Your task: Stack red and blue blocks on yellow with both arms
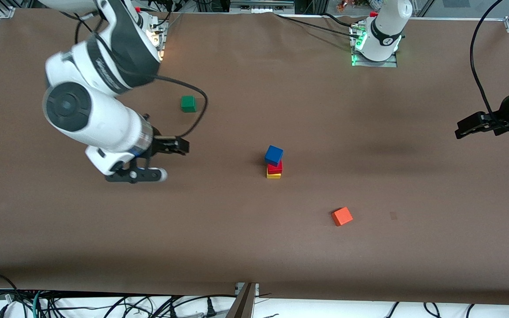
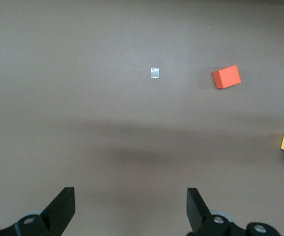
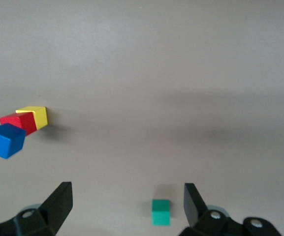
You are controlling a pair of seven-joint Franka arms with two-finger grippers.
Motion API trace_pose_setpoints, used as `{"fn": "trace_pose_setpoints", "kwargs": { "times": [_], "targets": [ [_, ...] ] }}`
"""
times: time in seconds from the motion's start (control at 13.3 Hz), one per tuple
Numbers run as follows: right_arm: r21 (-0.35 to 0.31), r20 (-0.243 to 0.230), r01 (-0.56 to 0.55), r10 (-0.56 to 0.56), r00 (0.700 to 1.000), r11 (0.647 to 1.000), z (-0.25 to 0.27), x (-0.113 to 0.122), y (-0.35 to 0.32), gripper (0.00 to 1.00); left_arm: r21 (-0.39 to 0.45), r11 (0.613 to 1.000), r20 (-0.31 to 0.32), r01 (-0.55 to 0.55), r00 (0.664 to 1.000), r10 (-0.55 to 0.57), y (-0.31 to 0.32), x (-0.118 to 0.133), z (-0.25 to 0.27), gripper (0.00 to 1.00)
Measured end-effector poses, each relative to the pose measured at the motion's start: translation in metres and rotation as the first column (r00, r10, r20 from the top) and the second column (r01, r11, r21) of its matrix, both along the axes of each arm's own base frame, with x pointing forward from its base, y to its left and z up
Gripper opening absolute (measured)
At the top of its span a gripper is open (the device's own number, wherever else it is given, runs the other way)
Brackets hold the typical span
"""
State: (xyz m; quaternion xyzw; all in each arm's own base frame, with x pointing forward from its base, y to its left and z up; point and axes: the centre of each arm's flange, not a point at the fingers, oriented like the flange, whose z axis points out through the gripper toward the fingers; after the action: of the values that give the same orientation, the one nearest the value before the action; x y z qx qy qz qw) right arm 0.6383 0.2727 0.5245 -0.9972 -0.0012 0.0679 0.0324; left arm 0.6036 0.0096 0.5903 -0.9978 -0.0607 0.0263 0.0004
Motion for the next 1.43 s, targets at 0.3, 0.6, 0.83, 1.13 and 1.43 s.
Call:
{"fn": "trace_pose_setpoints", "kwargs": {
  "times": [0.3, 0.6, 0.83, 1.13, 1.43],
  "targets": [
    [-0.021, 0.008, -0.045, 0.045, 0.999, 0.999, 0.049, -0.045, -0.069, 1.00, 0.000, 1.000, -0.003, 0.000, 1.000, 0.000, 0.000, 0.001, -0.002, 1.00],
    [-0.010, 0.001, -0.053, 0.053, 0.999, 0.999, 0.069, -0.085, -0.128, 1.00, 0.000, 1.000, -0.004, 0.000, 1.000, 0.000, 0.000, 0.002, -0.003, 1.00],
    [-0.031, 0.013, -0.076, 0.077, 0.997, 0.997, 0.064, -0.096, -0.174, 1.00, 0.000, 1.000, -0.004, 0.000, 1.000, 0.000, 0.000, 0.002, -0.003, 1.00],
    [-0.050, 0.036, -0.104, 0.106, 0.994, 0.993, 0.054, -0.101, -0.206, 1.00, 0.000, 1.000, -0.004, 0.000, 1.000, 0.000, 0.000, 0.002, -0.003, 1.00],
    [-0.057, 0.058, -0.114, 0.117, 0.991, 0.992, 0.058, -0.100, -0.201, 1.00, 0.000, 1.000, -0.004, 0.000, 1.000, 0.000, 0.000, 0.002, -0.003, 1.00]
  ]
}}
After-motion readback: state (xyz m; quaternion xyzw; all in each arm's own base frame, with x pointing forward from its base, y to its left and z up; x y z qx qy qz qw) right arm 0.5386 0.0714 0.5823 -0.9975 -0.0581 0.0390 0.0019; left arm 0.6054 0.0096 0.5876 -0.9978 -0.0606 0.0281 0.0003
